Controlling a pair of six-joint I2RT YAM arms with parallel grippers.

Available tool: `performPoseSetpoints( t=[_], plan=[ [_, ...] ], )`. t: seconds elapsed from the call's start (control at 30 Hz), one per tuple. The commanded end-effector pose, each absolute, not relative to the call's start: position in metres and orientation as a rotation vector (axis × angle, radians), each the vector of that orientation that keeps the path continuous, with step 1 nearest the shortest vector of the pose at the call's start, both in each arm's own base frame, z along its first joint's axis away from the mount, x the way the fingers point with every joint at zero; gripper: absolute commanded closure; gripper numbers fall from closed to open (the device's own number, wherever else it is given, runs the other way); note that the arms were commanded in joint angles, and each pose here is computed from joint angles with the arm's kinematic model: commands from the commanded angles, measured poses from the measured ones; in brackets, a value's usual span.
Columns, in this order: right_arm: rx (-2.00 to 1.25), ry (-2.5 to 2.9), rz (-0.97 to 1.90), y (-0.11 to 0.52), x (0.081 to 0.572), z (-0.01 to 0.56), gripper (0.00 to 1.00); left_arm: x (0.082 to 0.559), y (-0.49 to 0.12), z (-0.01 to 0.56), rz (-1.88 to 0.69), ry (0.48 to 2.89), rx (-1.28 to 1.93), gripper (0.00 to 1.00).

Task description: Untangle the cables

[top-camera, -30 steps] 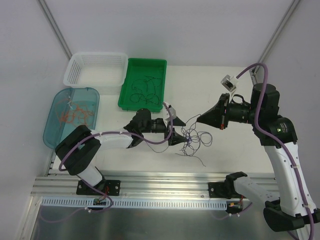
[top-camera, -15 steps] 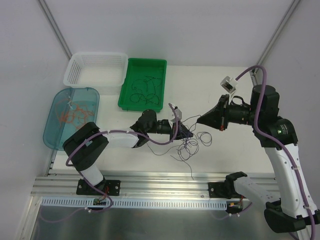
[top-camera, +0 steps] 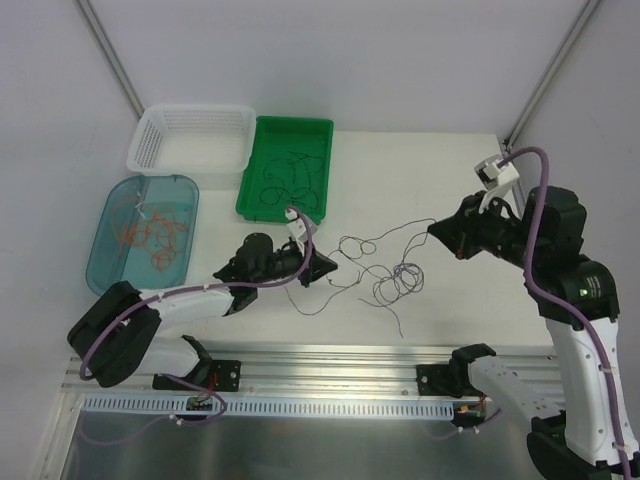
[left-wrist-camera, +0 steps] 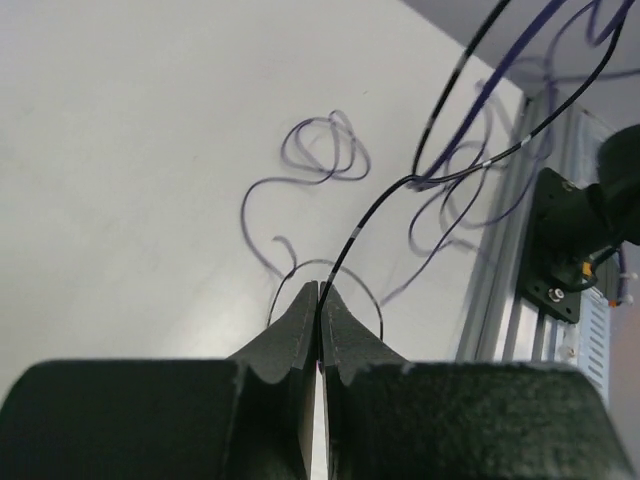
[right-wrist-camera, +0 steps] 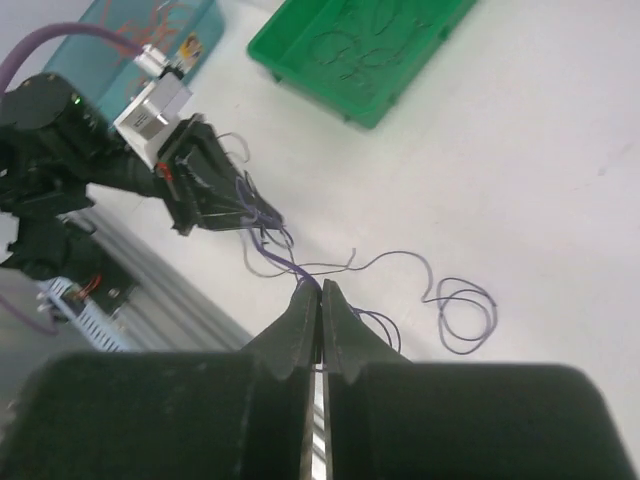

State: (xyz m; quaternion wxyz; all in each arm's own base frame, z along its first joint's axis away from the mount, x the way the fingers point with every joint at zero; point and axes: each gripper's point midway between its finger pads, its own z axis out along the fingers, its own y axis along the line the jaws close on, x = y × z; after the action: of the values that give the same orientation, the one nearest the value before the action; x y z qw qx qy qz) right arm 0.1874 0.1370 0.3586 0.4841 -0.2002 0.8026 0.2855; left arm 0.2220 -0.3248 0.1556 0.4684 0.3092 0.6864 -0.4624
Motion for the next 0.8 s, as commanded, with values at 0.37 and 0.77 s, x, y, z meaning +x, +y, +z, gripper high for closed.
performPoseSetpoints(
  t=[0.37, 0.77],
  plan=[
    [-0.052, 1.968, 0.118, 0.035, 0.214, 0.361, 0.99, 0.235, -0.182, 0.146, -0.730, 1.985, 0.148, 1.00],
    [0.099, 2.173, 0.105, 0.024, 0.239, 0.280, 0.99, 0.230, -0.120, 0.257, -0.602, 1.845, -0.060, 1.00]
  ],
)
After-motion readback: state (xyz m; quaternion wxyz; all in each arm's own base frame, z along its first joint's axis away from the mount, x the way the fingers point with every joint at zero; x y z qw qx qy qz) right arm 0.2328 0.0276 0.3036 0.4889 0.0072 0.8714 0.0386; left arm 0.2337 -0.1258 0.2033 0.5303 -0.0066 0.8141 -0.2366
